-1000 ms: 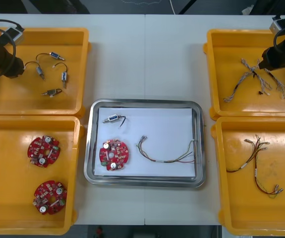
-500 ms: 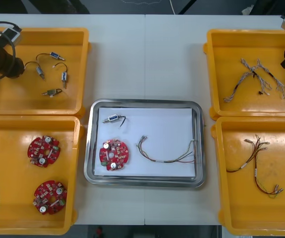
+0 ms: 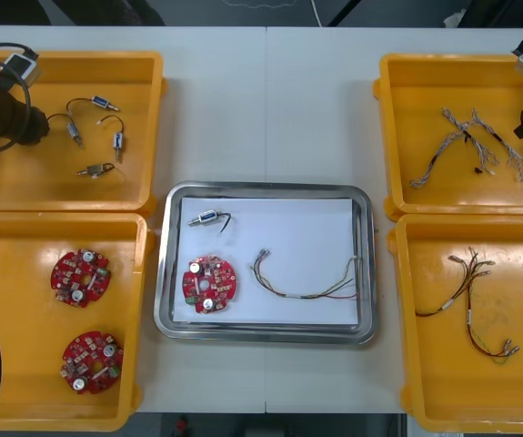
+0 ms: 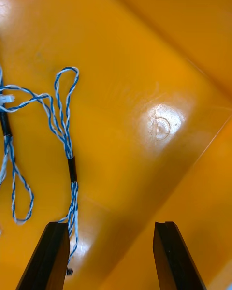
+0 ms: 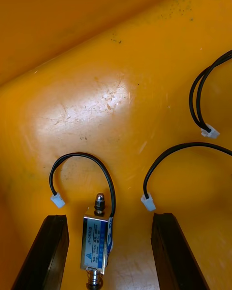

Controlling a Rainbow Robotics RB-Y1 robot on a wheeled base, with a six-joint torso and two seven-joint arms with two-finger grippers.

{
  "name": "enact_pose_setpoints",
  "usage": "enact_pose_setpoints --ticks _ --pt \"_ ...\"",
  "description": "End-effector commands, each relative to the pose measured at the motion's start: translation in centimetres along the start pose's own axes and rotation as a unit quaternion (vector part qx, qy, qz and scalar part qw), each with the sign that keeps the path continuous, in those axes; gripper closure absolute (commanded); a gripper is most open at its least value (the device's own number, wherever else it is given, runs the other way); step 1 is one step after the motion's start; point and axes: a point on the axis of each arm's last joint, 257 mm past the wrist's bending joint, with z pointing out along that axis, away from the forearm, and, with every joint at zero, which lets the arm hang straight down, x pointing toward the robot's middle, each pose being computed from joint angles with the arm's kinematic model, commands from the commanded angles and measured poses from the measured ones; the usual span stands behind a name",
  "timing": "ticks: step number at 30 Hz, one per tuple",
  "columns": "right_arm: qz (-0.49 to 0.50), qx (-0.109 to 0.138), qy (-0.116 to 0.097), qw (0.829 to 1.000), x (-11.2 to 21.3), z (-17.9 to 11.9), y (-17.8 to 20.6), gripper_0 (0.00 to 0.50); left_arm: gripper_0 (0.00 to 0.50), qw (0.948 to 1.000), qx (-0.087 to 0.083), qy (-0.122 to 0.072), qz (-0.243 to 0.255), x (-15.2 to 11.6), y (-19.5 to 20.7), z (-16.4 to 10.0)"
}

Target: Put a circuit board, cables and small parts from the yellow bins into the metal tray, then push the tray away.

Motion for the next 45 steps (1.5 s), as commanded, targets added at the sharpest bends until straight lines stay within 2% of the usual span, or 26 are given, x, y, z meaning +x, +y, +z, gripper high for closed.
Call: enact_pose_setpoints --ticks 1,10,13,28,29,30,31,32,33,40,45 --pt "0.027 0.016 -0.033 0.999 -1.1 -0.5 -1.8 0.0 0.0 0.9974 -0.024 -0.012 0.067 -1.9 2.4 -1.2" --pt "0.037 0.01 -0.041 0.998 -2.1 0.6 -0.3 0.0 0.0 0.9977 -0.019 -0.003 0.065 0.0 2.3 -0.6" --pt "0.041 0.005 -0.042 0.998 -2.3 0.9 0.3 0.0 0.0 0.9974 -0.022 0.0 0.068 0.4 2.6 -0.6" --pt "0.047 0.012 -0.047 0.998 -1.7 3.1 1.4 0.0 0.009 0.9969 -0.031 0.02 0.069 3.1 4.1 -0.6" --pt "0.049 0.012 -0.045 0.998 -1.5 3.2 1.5 0.0 0.12 0.9969 -0.032 0.021 0.069 3.4 4.3 -0.6" --pt "0.049 0.012 -0.044 0.998 -1.4 3.2 1.5 0.0 0.29 0.9969 -0.032 0.023 0.068 3.6 4.3 -0.6" --pt "0.049 0.011 -0.044 0.998 -1.3 3.3 1.6 0.0 0.385 0.9969 -0.033 0.024 0.067 3.7 4.4 -0.6" --pt "0.049 0.011 -0.042 0.998 -1.0 3.4 1.6 0.0 0.457 0.9969 -0.033 0.025 0.068 3.9 4.4 -0.5" --pt "0.05 0.011 -0.041 0.998 -0.9 3.5 1.6 0.0 0.497 0.9971 -0.031 0.025 0.065 4.0 4.3 -0.5" --pt "0.057 0.008 -0.04 0.998 -0.1 4.1 2.0 0.0 0.5 0.9976 -0.03 0.021 0.059 4.1 4.2 -0.4" --pt "0.058 0.001 -0.038 0.998 0.0 4.6 2.9 0.0 0.5 0.9981 -0.022 0.019 0.054 3.4 4.4 -1.2"
